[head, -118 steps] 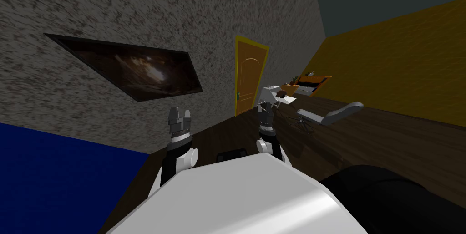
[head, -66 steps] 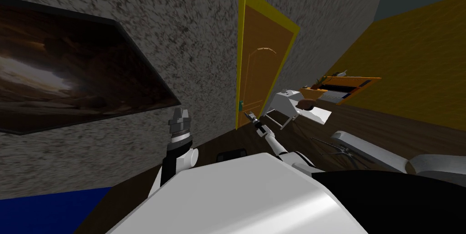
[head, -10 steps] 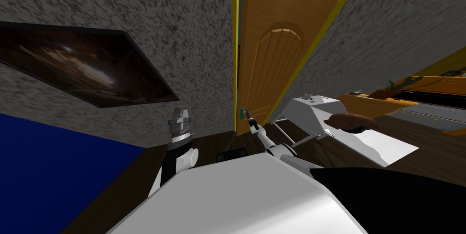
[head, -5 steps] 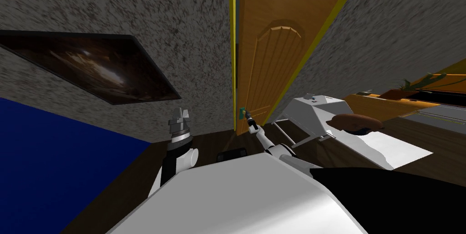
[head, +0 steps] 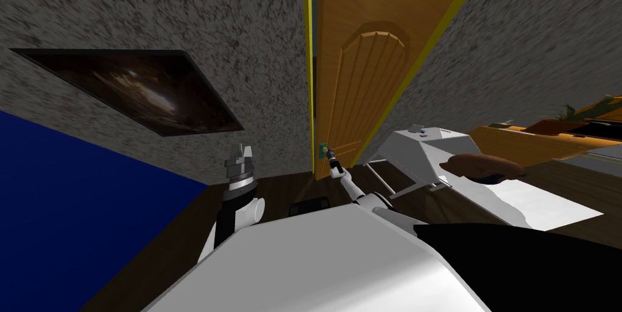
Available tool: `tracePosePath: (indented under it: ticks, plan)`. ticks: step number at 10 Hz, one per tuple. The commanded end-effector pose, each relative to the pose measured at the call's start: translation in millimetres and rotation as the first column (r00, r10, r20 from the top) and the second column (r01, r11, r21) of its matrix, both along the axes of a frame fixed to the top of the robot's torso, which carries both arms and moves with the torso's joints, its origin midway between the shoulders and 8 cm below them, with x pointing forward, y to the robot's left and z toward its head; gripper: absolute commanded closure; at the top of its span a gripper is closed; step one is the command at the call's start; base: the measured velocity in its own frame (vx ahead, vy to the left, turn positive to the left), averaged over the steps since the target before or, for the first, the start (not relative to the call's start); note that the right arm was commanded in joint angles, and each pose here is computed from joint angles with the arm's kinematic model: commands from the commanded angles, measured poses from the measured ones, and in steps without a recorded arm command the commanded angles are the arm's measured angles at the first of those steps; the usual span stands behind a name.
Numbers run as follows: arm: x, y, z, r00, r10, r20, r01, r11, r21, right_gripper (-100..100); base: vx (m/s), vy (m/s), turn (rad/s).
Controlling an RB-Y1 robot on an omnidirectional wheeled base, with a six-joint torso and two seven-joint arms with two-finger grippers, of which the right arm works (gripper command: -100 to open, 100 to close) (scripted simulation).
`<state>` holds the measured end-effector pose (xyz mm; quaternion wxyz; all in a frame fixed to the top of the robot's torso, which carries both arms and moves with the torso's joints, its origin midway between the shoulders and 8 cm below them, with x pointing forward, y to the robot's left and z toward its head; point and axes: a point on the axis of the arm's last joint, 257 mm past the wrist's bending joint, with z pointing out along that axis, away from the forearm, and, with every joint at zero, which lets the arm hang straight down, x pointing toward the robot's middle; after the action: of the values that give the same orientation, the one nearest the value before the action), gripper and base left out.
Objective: Pull the door open
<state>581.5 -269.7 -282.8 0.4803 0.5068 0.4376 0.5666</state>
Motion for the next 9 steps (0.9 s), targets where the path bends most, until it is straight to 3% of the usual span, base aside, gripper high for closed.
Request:
tracePosePath:
  ticks: [1, 2, 3, 5, 6, 8, 9]
  plan:
    - [4.8, 23.1, 2.5, 0.9997, 0.023, 0.003, -0.023, 0.994, 0.108, 100, -0.079, -0.066, 0.081]
    - [4.8, 23.1, 2.5, 0.9997, 0.024, 0.003, -0.024, 0.993, 0.117, 100, -0.054, -0.054, 0.046]
    - [5.3, 26.4, 2.0, 0.9997, 0.024, 0.0, -0.023, 0.984, 0.179, 100, -0.043, -0.05, 0.098]
    - [5.3, 26.4, 2.0, 0.9997, 0.024, 0.0, -0.023, 0.984, 0.179, 100, -0.023, -0.028, 0.001]
    - [5.7, 29.7, 1.4, 0.9997, 0.024, -0.002, -0.023, 0.97, 0.24, 100, -0.025, -0.027, 0.064]
    - [5.7, 29.7, 1.4, 0.9997, 0.024, -0.002, -0.023, 0.97, 0.24, 100, -0.017, -0.027, 0.035]
    - [6.1, 33.2, 0.8, 0.9997, 0.025, -0.004, -0.022, 0.953, 0.301, 100, -0.018, -0.037, 0.086]
